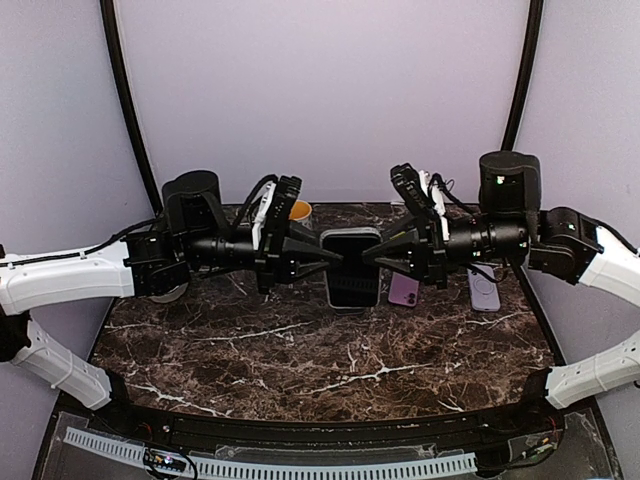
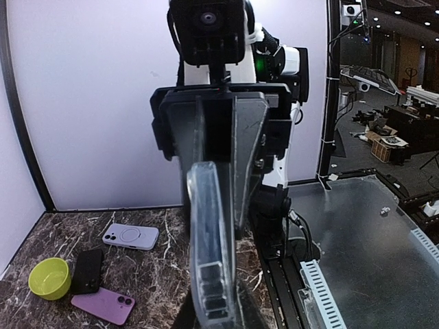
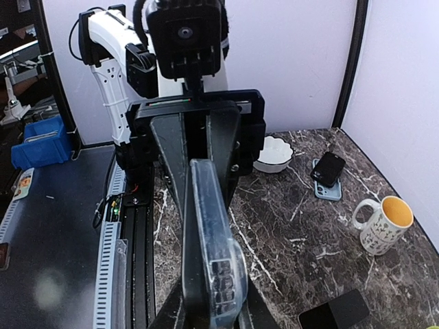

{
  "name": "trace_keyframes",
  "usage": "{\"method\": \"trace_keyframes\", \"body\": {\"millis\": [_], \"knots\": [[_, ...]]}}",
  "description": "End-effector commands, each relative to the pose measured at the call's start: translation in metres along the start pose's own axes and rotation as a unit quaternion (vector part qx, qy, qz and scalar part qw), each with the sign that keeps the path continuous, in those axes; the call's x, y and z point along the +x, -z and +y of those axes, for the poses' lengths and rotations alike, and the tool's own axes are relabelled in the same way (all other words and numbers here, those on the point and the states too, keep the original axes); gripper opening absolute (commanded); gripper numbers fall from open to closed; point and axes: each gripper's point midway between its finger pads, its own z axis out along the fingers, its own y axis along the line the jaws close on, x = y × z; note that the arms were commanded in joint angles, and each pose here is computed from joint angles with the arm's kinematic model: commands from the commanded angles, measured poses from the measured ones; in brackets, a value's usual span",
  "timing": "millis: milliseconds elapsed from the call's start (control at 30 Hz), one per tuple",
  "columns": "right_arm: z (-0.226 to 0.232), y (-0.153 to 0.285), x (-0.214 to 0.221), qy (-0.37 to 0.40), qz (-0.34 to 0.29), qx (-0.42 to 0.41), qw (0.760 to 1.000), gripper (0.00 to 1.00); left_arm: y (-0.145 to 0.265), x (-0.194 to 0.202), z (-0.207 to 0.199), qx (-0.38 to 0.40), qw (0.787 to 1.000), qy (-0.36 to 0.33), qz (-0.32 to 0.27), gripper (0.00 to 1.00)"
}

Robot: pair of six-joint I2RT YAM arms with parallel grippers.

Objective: Put the phone into the phone case
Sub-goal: Press the phone case against the phone.

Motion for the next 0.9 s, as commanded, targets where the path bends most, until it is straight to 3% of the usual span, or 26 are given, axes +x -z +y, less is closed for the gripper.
{"method": "trace_keyframes", "body": {"millis": [0,33,267,300,333,400,433,500,633,700,800,833,867], "knots": [[-0.003,0.003,-0.02,0.013,-0.03,0.004,0.999,0.05,0.002,-0.025,-0.002,0.005,0.999,-0.035,-0.033,0.0],[-0.004,0.004,-0.021,0.013,-0.03,0.007,0.999,0.0,0.001,-0.024,-0.002,0.007,0.999,-0.033,-0.033,0.0],[-0.004,0.011,-0.027,0.014,-0.047,0.014,0.999,0.0,0.0,-0.025,-0.002,0.012,0.999,-0.029,-0.035,0.02],[-0.003,0.012,-0.028,0.014,-0.049,0.013,0.999,0.0,0.0,-0.027,-0.002,0.01,0.999,-0.028,-0.036,0.07],[-0.003,0.013,-0.029,0.015,-0.052,0.012,0.998,0.0,0.0,-0.028,-0.002,0.009,0.999,-0.028,-0.037,0.2],[-0.002,0.015,-0.032,0.018,-0.059,0.013,0.998,0.0,0.003,-0.035,0.0,0.0,0.999,-0.028,-0.046,0.35],[-0.001,0.016,-0.033,0.019,-0.062,0.012,0.998,0.0,0.005,-0.038,0.0,-0.005,0.998,-0.029,-0.05,0.36],[-0.002,0.016,-0.034,0.02,-0.065,0.014,0.998,0.0,0.007,-0.042,-0.001,-0.005,0.998,-0.033,-0.056,0.33],[-0.004,0.016,-0.034,0.02,-0.064,0.018,0.998,0.0,0.007,-0.04,-0.002,-0.003,0.998,-0.031,-0.055,0.1],[-0.004,0.015,-0.033,0.019,-0.062,0.017,0.998,0.0,0.007,-0.04,-0.003,-0.002,0.998,-0.029,-0.054,0.03],[-0.006,0.013,-0.029,0.014,-0.054,0.019,0.998,0.0,0.008,-0.042,-0.003,-0.004,0.998,-0.032,-0.057,0.01],[-0.006,0.011,-0.027,0.011,-0.05,0.021,0.998,0.06,0.008,-0.042,-0.003,-0.004,0.998,-0.032,-0.057,0.01],[-0.008,0.011,-0.026,0.008,-0.049,0.024,0.998,0.21,0.009,-0.042,-0.003,-0.005,0.998,-0.033,-0.059,0.0]]}}
